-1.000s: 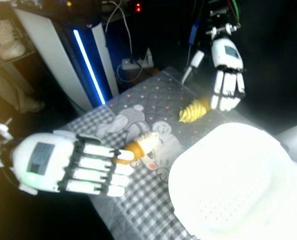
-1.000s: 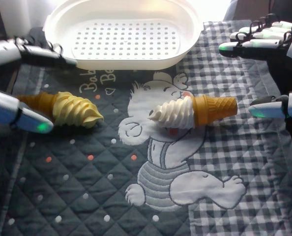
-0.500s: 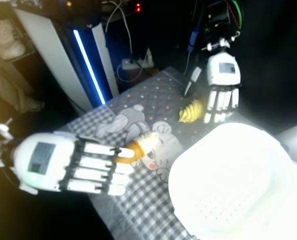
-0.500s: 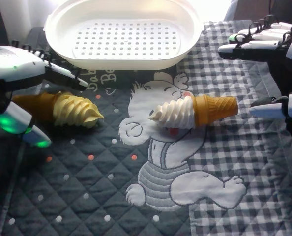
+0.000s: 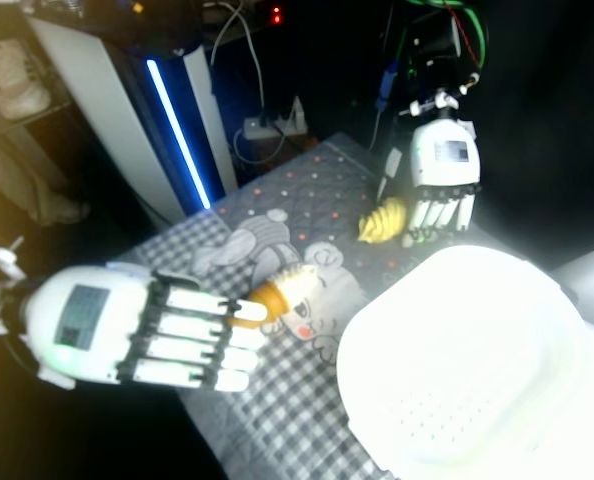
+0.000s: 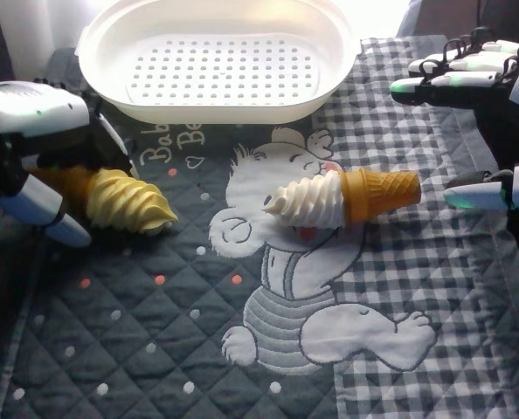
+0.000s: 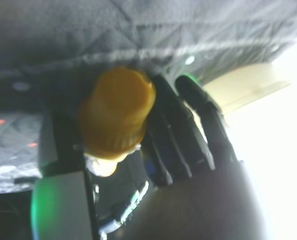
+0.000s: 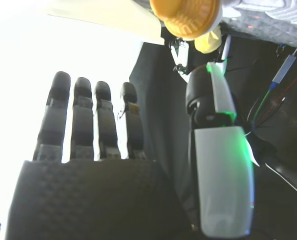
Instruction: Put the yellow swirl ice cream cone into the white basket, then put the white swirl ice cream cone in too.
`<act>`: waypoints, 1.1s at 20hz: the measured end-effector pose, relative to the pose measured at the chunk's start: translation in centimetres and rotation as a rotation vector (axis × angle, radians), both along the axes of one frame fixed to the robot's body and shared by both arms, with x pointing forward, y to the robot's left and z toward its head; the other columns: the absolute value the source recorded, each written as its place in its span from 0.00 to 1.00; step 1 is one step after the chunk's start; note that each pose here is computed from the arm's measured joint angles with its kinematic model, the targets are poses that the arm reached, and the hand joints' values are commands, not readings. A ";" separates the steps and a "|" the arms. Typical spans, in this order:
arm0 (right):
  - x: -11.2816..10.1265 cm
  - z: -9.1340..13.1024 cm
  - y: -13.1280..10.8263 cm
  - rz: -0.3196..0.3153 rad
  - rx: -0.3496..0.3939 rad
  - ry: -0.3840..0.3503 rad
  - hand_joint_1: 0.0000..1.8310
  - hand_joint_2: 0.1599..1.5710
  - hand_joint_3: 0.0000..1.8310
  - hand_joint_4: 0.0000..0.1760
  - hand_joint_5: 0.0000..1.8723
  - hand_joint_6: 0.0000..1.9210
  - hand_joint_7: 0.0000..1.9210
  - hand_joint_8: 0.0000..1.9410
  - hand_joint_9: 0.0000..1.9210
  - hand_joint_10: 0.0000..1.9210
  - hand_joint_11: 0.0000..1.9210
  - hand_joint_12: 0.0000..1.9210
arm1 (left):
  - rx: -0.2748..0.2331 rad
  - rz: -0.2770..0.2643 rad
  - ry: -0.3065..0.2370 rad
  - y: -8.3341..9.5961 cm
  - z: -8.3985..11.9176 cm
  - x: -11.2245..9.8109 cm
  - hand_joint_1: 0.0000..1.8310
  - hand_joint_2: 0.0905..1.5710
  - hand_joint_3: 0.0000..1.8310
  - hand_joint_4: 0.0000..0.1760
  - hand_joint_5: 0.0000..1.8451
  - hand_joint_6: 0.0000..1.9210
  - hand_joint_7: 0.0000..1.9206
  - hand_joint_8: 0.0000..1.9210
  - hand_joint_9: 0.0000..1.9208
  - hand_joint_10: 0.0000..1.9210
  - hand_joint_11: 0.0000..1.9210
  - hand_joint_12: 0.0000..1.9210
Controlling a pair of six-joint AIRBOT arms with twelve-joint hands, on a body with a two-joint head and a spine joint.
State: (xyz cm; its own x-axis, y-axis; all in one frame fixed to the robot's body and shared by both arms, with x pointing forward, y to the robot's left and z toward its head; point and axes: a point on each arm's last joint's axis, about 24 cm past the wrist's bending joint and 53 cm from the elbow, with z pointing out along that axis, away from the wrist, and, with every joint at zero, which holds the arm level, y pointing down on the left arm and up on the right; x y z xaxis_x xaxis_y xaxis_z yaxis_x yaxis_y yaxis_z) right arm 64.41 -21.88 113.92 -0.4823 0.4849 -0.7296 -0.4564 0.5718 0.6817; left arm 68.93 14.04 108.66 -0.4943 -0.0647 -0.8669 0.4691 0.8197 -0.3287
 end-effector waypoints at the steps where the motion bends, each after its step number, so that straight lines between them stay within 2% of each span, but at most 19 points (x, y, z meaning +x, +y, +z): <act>1: 0.0 0.0 0.0 0.000 0.001 0.000 0.46 0.66 0.00 0.28 0.19 0.00 0.13 0.00 0.12 0.00 0.07 0.19 | -0.037 0.012 -0.012 0.2 1.0 0.2 0.70 0.67 0.00 0.00 0.64 0.20 0.52 0.63 0.50 0.60 0.44 0.73; 2: 0.0 0.0 0.0 0.000 0.002 0.000 0.45 0.66 0.00 0.28 0.19 0.00 0.13 0.00 0.12 0.00 0.07 0.18 | -0.083 0.023 -0.035 0.6 2.6 0.5 0.70 0.66 0.00 0.00 0.64 0.24 0.54 0.58 0.50 0.53 0.43 0.68; 3: 0.1 0.0 -0.1 -0.004 0.003 0.001 0.46 0.66 0.00 0.29 0.19 0.00 0.13 0.00 0.12 0.00 0.06 0.18 | -0.142 0.031 -0.081 0.9 5.2 1.1 0.70 0.63 0.00 0.00 0.67 0.21 0.61 0.43 0.55 0.41 0.31 0.67; 5: 0.0 0.0 0.0 -0.004 0.003 0.003 0.44 0.65 0.00 0.32 0.19 0.00 0.14 0.00 0.13 0.00 0.08 0.19 | -0.238 0.024 -0.167 0.4 9.5 1.9 0.70 0.63 0.00 0.00 0.70 0.16 0.59 0.46 0.51 0.38 0.31 0.70; 6: 0.0 -0.1 0.1 -0.002 0.006 0.004 0.43 0.66 0.00 0.33 0.19 0.00 0.14 0.00 0.13 0.00 0.08 0.19 | -0.284 0.011 -0.215 -0.1 11.7 2.3 0.75 0.64 0.00 0.00 0.65 0.25 0.61 0.37 0.52 0.53 0.38 0.63; 7: 0.0 -0.2 0.1 -0.001 0.004 0.005 0.42 0.66 0.00 0.33 0.20 0.00 0.14 0.00 0.13 0.01 0.09 0.19 | -0.326 0.006 -0.260 -0.9 13.6 3.2 0.71 0.63 0.00 0.00 0.67 0.23 0.61 0.41 0.54 0.41 0.42 0.59; 8: 0.1 -0.3 0.1 0.000 0.004 0.005 0.42 0.66 0.00 0.34 0.20 0.00 0.14 0.00 0.13 0.00 0.08 0.19 | -0.339 0.014 -0.288 -1.2 14.6 4.0 0.75 0.64 0.00 0.00 0.63 0.26 0.59 0.39 0.54 0.52 0.47 0.56; 9: 0.2 -0.4 0.2 0.000 0.008 0.006 0.40 0.66 0.00 0.33 0.20 0.00 0.14 0.00 0.14 0.00 0.10 0.17 | -0.349 0.028 -0.305 -1.6 15.2 5.1 0.71 0.64 0.00 0.00 0.70 0.14 0.57 0.50 0.52 0.47 0.41 0.65; 10: 0.3 -0.5 0.1 -0.002 0.012 0.011 0.41 0.66 0.00 0.26 0.20 0.00 0.14 0.00 0.14 0.00 0.09 0.16 | -0.347 0.045 -0.303 -2.1 15.1 6.5 0.70 0.63 0.00 0.00 0.73 0.08 0.59 0.49 0.54 0.40 0.40 0.67; 12: 0.5 -0.8 0.2 -0.001 0.022 0.021 0.43 0.65 0.00 0.43 0.20 0.00 0.14 0.00 0.14 0.00 0.09 0.16 | -0.318 0.101 -0.259 -2.9 13.6 9.6 0.70 0.64 0.00 0.00 0.75 0.02 0.57 0.53 0.57 0.38 0.45 0.63; 13: 0.4 -0.9 0.5 0.009 0.025 0.019 0.43 0.65 0.00 0.47 0.20 0.00 0.14 0.00 0.13 0.00 0.08 0.15 | -0.289 0.130 -0.228 -3.0 12.3 10.8 0.70 0.63 0.00 0.00 0.67 0.23 0.65 0.34 0.60 0.23 0.43 0.50; 14: 0.4 -0.9 0.7 0.014 0.026 0.018 0.43 0.66 0.00 0.53 0.19 0.00 0.13 0.00 0.12 0.00 0.06 0.15 | -0.269 0.159 -0.200 -2.9 11.2 11.8 0.70 0.63 0.00 0.00 0.62 0.33 0.67 0.29 0.62 0.16 0.43 0.47; 16: 0.5 -0.6 1.4 0.031 0.040 0.002 0.42 0.66 0.00 0.45 0.19 0.00 0.13 0.00 0.11 0.00 0.06 0.15 | -0.226 0.236 -0.118 -2.3 8.5 13.8 0.68 0.65 0.00 0.04 0.58 0.40 0.61 0.38 0.62 0.12 0.44 0.52; 17: 0.6 -0.5 1.5 0.034 0.041 -0.002 0.40 0.66 0.00 0.49 0.18 0.00 0.12 0.00 0.11 0.00 0.05 0.14 | -0.226 0.266 -0.093 -1.9 7.8 14.5 0.68 0.65 0.00 0.00 0.57 0.41 0.60 0.41 0.62 0.09 0.43 0.51; 18: 0.6 -0.6 1.6 0.035 0.045 -0.001 0.39 0.67 0.00 0.35 0.19 0.00 0.12 0.00 0.12 0.00 0.06 0.15 | -0.220 0.290 -0.078 -1.5 7.3 15.0 0.60 0.60 0.00 0.00 0.49 0.15 0.50 0.16 0.54 0.04 0.35 0.51; 19: 0.6 -0.7 1.8 0.039 0.049 0.003 0.39 0.67 0.00 0.30 0.19 0.00 0.13 0.00 0.12 0.00 0.06 0.15 | -0.207 0.306 -0.066 -1.1 6.8 15.3 0.55 0.56 0.00 0.00 0.47 0.04 0.47 0.05 0.50 0.01 0.29 0.52; 20: 0.6 -0.8 1.9 0.043 0.051 0.005 0.39 0.66 0.00 0.34 0.19 0.00 0.13 0.00 0.12 0.00 0.07 0.15 | -0.197 0.314 -0.055 -0.8 6.5 15.3 0.52 0.52 0.00 0.00 0.42 0.01 0.46 0.02 0.48 0.00 0.25 0.59; 21: 0.7 -1.0 2.1 0.045 0.052 0.009 0.39 0.66 0.00 0.41 0.19 0.00 0.12 0.00 0.12 0.00 0.05 0.14 | -0.196 0.311 -0.050 -1.0 6.4 15.2 0.48 0.51 0.00 0.18 0.36 0.00 0.41 0.00 0.42 0.00 0.15 0.68; 22: 0.7 -0.6 2.3 0.050 0.055 0.001 0.37 0.65 0.00 0.50 0.18 0.00 0.12 0.00 0.11 0.00 0.04 0.13 | -0.202 0.301 -0.047 -1.4 6.4 14.9 0.44 0.53 0.00 0.36 0.31 0.00 0.35 0.00 0.35 0.00 0.07 0.64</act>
State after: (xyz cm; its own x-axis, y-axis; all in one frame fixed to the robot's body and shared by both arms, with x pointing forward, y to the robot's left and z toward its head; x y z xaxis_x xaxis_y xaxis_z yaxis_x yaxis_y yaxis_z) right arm 65.13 -19.60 113.27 -0.5079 0.4997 -0.7016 -0.4823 0.5099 0.7123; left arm 83.78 12.65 115.10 -0.3869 -0.3733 -0.8432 0.2355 0.8441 -0.4817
